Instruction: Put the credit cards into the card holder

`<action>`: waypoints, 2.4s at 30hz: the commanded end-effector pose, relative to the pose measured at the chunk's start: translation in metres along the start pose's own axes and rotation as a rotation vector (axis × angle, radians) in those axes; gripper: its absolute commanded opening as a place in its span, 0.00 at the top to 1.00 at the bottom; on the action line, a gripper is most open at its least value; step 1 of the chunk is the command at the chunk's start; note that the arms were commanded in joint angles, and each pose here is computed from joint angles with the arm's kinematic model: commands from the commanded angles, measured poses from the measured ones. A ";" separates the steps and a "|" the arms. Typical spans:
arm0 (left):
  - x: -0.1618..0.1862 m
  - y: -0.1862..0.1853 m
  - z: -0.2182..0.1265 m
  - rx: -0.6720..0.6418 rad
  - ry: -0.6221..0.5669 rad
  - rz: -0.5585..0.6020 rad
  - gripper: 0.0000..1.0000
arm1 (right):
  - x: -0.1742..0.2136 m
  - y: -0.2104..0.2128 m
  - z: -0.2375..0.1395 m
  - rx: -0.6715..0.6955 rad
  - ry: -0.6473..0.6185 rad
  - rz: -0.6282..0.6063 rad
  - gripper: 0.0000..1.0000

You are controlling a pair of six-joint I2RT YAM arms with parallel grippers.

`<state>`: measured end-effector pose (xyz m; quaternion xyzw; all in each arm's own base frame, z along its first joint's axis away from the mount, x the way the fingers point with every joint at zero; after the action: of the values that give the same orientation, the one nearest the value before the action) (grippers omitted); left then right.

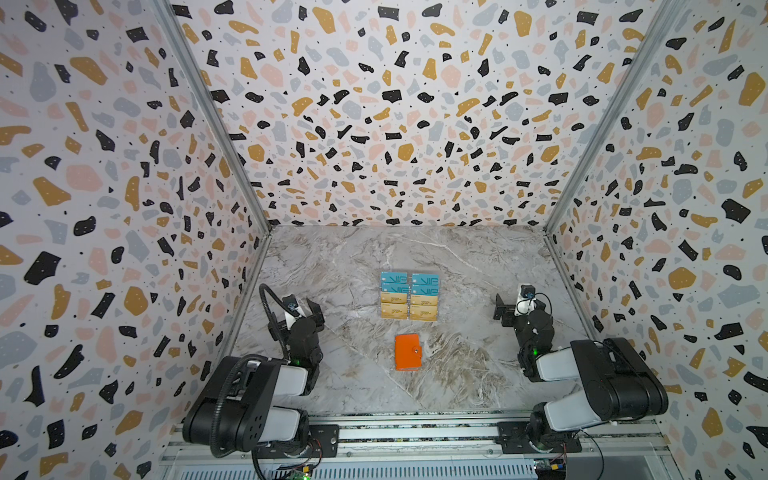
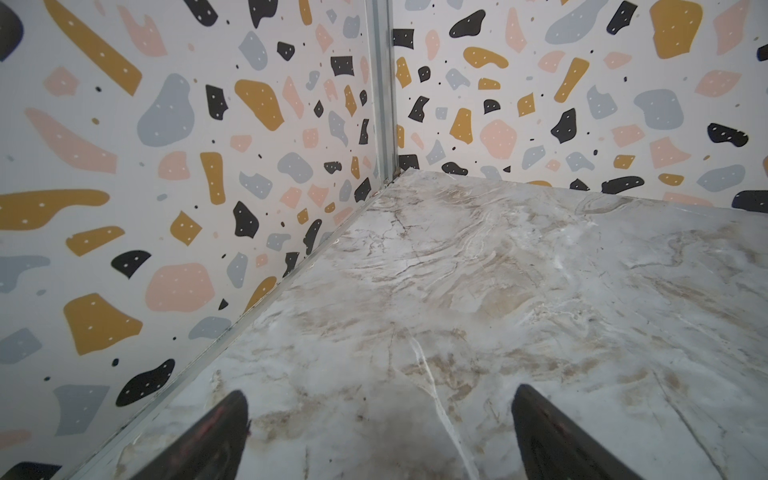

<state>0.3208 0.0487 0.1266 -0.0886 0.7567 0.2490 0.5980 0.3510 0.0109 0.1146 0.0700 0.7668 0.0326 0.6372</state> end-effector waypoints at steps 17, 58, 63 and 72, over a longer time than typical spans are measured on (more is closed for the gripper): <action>-0.076 -0.075 -0.010 0.304 0.492 -0.034 0.46 | -0.073 0.114 -0.016 -0.238 0.370 0.066 0.26; 0.054 -0.228 -0.212 1.228 1.009 -0.132 0.48 | 0.143 0.267 -0.138 -0.556 1.167 0.133 0.69; 0.063 -0.232 -0.214 1.240 1.036 -0.127 0.47 | 0.152 0.255 -0.136 -0.502 1.172 0.101 0.71; 0.064 -0.240 -0.220 1.305 1.048 -0.167 0.47 | 0.166 0.239 -0.137 -0.451 1.210 0.107 0.72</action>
<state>0.2249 -0.2506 0.0405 0.1175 0.9237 -0.3409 0.1293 0.2131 0.2970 0.0348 -0.0706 0.9458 0.2958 0.1141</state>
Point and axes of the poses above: each gripper's point midway between its finger pads, its own z axis out along the fingers, its own y axis along the line the jaws close on, x = y × z, the point moved 1 cm from there along -z, back along the fingers, and after that the axes turned 12 degrees about z, right-handed, at the moved point
